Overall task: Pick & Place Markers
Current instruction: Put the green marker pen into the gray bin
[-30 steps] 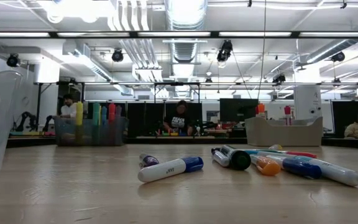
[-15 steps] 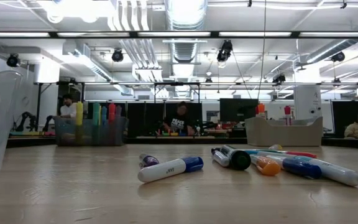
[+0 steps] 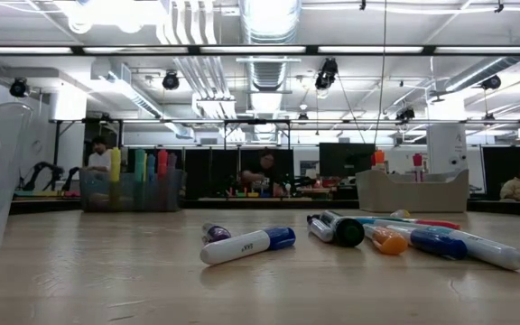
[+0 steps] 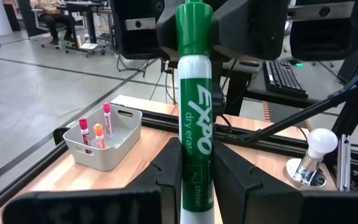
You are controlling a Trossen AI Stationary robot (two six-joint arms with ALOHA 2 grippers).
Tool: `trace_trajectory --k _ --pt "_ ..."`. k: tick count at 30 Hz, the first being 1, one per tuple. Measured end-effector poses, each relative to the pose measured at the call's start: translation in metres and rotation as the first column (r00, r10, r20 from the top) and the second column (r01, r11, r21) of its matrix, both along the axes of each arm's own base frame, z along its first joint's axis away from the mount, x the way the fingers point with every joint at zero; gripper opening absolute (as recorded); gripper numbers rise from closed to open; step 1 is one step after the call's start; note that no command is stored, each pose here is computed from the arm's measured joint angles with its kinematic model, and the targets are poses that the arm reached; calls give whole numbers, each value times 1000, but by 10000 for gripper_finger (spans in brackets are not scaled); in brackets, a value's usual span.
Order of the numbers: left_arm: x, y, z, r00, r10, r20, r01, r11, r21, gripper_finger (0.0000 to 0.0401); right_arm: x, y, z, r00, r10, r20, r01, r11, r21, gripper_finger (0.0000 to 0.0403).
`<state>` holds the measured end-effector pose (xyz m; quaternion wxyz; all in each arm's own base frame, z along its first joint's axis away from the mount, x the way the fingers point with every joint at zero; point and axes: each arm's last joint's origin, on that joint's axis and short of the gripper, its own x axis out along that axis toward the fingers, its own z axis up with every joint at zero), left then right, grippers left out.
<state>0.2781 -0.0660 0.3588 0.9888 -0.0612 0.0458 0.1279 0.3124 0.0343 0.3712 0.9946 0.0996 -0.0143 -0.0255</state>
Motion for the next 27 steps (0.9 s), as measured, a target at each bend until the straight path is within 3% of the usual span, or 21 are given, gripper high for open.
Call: trace_trajectory --k 11,19,27 --pt "0 0 0 1000 0 -4 0 1000 11 61 0 0 0 1000 8 -2 -8 1000 3 73" --pt "0 1 0 1000 10 0 -10 1000 -1 87 0 0 0 1000 4 -3 -4 1000 2 74" --pt "-4 3 -2 998 56 -37 -56 998 10 100 -7 -4 -5 989 -111 -101 111 994 -6 72"
